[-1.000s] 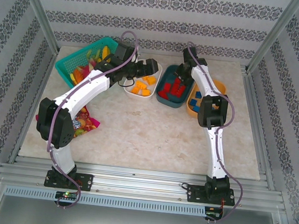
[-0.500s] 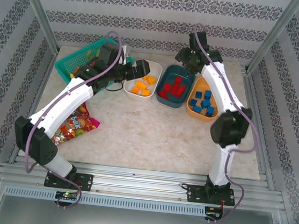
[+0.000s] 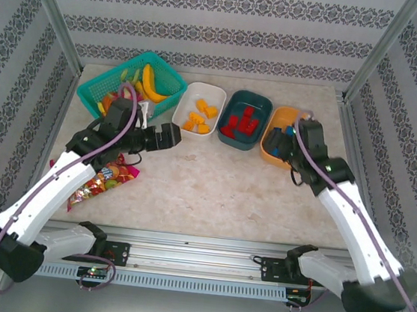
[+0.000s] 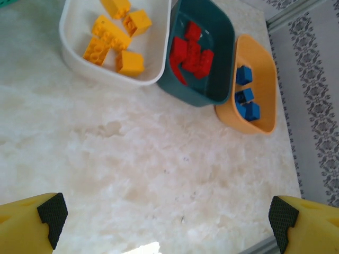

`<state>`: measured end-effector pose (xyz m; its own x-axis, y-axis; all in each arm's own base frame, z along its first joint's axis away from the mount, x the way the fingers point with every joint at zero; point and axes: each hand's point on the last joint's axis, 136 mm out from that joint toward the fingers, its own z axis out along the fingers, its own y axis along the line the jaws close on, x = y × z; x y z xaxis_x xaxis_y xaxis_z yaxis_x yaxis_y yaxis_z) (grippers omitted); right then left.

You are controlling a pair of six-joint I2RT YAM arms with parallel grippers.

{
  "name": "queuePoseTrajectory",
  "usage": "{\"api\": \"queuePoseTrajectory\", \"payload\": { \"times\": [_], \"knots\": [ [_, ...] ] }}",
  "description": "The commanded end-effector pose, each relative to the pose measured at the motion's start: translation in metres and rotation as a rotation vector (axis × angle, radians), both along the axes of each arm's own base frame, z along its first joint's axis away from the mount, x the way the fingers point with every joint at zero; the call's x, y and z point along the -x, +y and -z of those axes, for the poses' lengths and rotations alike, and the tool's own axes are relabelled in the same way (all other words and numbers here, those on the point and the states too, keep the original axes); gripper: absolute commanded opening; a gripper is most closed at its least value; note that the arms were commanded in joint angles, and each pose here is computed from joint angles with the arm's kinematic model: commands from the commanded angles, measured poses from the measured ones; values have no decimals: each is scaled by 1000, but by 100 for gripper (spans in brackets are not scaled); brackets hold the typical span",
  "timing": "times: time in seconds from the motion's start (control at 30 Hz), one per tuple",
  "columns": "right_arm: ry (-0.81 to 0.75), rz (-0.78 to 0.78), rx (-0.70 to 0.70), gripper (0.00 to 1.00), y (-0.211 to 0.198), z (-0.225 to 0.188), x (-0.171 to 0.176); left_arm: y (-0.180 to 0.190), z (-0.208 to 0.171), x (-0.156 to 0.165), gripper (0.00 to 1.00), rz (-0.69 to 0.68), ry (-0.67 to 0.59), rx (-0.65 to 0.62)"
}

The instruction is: Sort the legos into containers by color

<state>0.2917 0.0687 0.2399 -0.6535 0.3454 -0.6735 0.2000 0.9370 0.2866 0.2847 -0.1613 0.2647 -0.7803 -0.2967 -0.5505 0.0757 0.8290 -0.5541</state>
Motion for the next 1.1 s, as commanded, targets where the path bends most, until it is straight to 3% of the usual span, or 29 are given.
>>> {"api": "queuePoseTrajectory", "payload": {
  "times": [0.0, 0.13, 0.27, 0.33, 0.53, 0.63, 0.87, 1.07],
  "knots": [
    [-43, -3, 124, 98, -26, 10, 27, 33, 24, 21, 100, -47, 39, -153],
    [-13, 255, 305, 98, -84, 38, 51, 114, 44, 33, 100, -367, 13, -425],
    [-166, 177, 440, 98, -88, 64, 35, 149, 63, 29, 100, -455, -191, -591],
    [-248, 174, 490, 98, -91, 73, 30, 171, 74, 33, 100, -543, -230, -678],
    [-259, 122, 490, 98, -90, 116, 15, 165, 111, 15, 100, -395, -279, -822],
    [-213, 101, 451, 98, -90, 129, 2, 163, 134, 1, 100, -348, -260, -830],
    [-257, 23, 396, 98, -79, 131, -45, 177, 169, -38, 100, -377, -207, -774],
    [-373, 15, 354, 98, -80, 115, -90, 184, 174, -81, 100, -358, -223, -706]
  ]
}}
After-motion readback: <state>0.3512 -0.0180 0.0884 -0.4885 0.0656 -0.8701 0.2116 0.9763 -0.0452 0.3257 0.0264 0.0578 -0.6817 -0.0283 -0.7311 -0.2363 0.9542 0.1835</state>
